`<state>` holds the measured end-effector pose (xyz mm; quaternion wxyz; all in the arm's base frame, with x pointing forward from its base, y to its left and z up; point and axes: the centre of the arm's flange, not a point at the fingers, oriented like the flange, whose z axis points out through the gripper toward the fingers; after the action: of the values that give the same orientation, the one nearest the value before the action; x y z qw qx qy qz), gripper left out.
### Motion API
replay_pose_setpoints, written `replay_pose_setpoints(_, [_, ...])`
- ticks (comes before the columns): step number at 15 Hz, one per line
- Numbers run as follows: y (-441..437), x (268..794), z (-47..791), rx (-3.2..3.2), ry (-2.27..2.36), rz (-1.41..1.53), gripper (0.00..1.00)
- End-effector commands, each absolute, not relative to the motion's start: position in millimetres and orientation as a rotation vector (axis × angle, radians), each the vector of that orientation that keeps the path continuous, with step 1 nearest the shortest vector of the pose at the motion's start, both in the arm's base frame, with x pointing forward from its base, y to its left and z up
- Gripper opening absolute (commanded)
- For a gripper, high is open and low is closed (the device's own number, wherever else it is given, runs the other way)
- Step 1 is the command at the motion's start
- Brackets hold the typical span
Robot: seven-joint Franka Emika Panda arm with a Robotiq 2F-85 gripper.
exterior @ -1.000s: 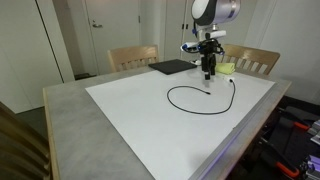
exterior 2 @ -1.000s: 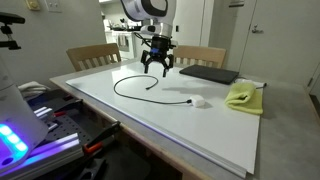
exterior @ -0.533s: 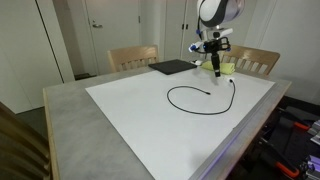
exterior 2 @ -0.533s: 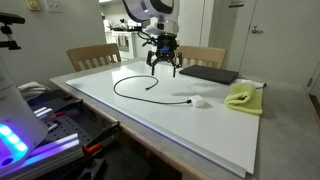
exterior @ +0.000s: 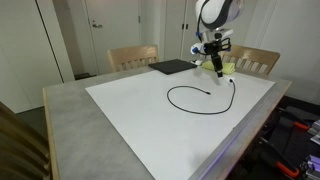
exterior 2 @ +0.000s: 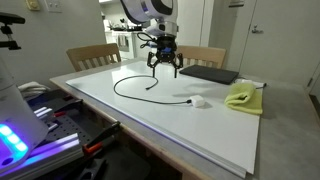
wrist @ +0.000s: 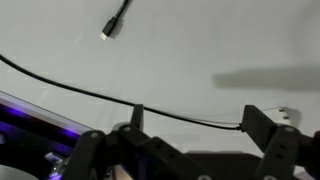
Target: Put the charging cable in circular form.
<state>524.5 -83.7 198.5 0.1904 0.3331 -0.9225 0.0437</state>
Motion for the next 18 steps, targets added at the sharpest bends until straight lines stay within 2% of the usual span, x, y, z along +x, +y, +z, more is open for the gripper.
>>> replay_pose_setpoints(1, [-94.7,516.8,203.8,1.115,-2.480,0.191,1.00])
replay_pose_setpoints(6, [-107.3,519.4,206.4,1.346,-2.409,0.192,1.00])
replay_pose_setpoints(18, [-111.7,532.7,201.0,1.283,-2.382,0.208,1.00])
